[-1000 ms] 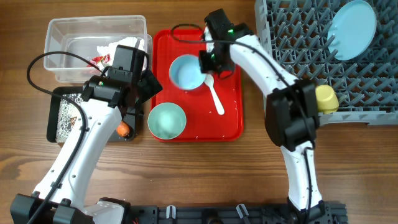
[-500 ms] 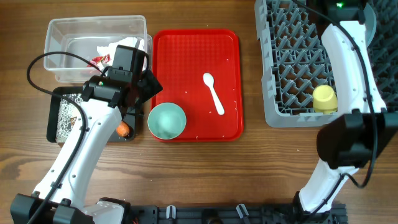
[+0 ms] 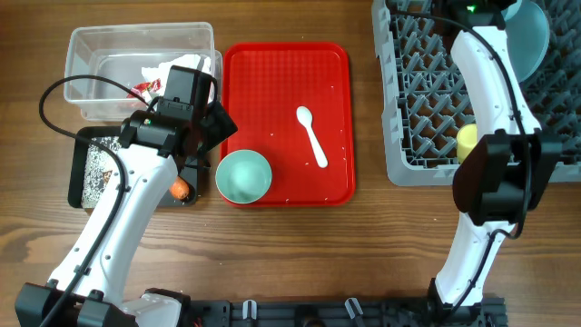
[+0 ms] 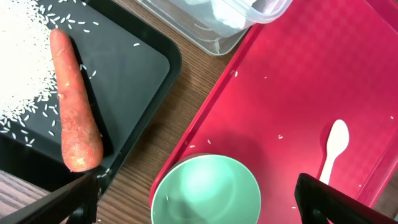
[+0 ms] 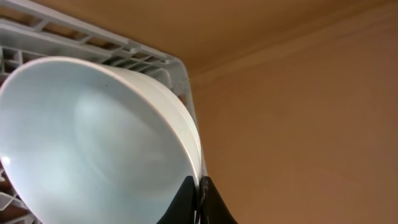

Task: Sort waste into correct bins and load items into the dishwasher rack
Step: 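Carry the light blue bowl into the dish rack and release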

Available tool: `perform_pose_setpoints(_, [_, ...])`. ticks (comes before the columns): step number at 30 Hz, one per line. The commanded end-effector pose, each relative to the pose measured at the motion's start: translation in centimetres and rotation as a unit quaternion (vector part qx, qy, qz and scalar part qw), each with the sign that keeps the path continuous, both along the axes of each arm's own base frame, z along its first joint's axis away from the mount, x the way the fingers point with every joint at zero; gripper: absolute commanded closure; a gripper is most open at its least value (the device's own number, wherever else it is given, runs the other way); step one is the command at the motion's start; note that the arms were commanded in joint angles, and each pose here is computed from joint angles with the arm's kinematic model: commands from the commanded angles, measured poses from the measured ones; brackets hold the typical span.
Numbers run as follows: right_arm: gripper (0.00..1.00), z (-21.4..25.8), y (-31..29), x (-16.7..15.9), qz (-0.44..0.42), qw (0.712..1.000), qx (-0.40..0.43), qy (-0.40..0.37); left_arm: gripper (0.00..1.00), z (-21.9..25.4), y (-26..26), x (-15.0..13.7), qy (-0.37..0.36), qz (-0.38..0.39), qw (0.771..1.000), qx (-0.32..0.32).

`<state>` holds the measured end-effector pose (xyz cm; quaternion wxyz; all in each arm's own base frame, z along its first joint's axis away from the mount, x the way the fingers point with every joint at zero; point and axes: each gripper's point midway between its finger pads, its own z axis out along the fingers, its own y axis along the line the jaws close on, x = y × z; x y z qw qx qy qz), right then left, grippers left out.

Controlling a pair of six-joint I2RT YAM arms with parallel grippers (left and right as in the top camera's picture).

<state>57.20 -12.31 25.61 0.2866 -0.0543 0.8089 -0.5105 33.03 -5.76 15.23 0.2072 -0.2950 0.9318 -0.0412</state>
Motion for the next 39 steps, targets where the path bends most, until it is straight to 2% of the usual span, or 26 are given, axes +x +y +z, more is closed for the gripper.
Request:
perform_pose_setpoints(1, [0.96,-4.4,-0.8,0.9,-0.005,0.999,0.001,0.038,0.00,-0.2,0.3,0.1,0.001,0.006,1.000,0.006])
perform_pose_setpoints(4, [0.96,-5.2,-2.3,1.2,-0.048,0.998,-0.027,0.016,0.00,-0.2,0.3,0.1,0.001,0.006,1.000,0.006])
perform_pose_setpoints(10, [0.96,-5.5,-2.4,1.6,-0.052,0.998,-0.022,-0.004,0.00,-0.2,0.3,0.1,0.001,0.006,1.000,0.006])
perform_pose_setpoints(19, [0.96,-7.9,0.0,1.0,-0.035,0.999,0.009,0.031,0.00,-0.2,0.3,0.1,0.001,0.006,1.000,0.006])
perform_pose_setpoints(26, [0.95,-9.5,5.0,0.7,0.015,0.996,0.006,0.092,0.00,-0.2,0.3,0.1,0.001,0.006,1.000,0.006])
perform_pose_setpoints(27, [0.76,-9.7,5.8,0.5,0.021,0.995,0.005,0.100,0.00,-0.2,0.3,0.1,0.001,0.006,1.000,0.006])
perform_pose_setpoints(29, [0.50,-9.8,7.4,0.6,0.032,0.994,0.007,0.100,0.00,-0.2,0.3,0.1,0.001,0.006,1.000,0.006])
perform_pose_setpoints(30, [0.28,-9.9,8.5,0.7,0.039,0.995,0.012,0.093,0.00,-0.2,0.3,0.1,0.001,0.006,1.000,0.006])
perform_pose_setpoints(31, [0.20,-9.9,9.4,0.7,0.044,0.995,0.014,0.089,0.00,-0.2,0.3,0.1,0.001,0.006,1.000,0.006])
perform_pose_setpoints(35, [0.16,-9.5,11.3,0.8,0.058,0.995,0.018,0.077,0.00,-0.2,0.3,0.1,0.001,0.006,1.000,0.006])
perform_pose_setpoints(39, [0.14,-5.1,12.2,0.6,0.067,0.995,0.076,-0.002,0.00,-0.2,0.3,0.1,0.001,0.006,1.000,0.006])
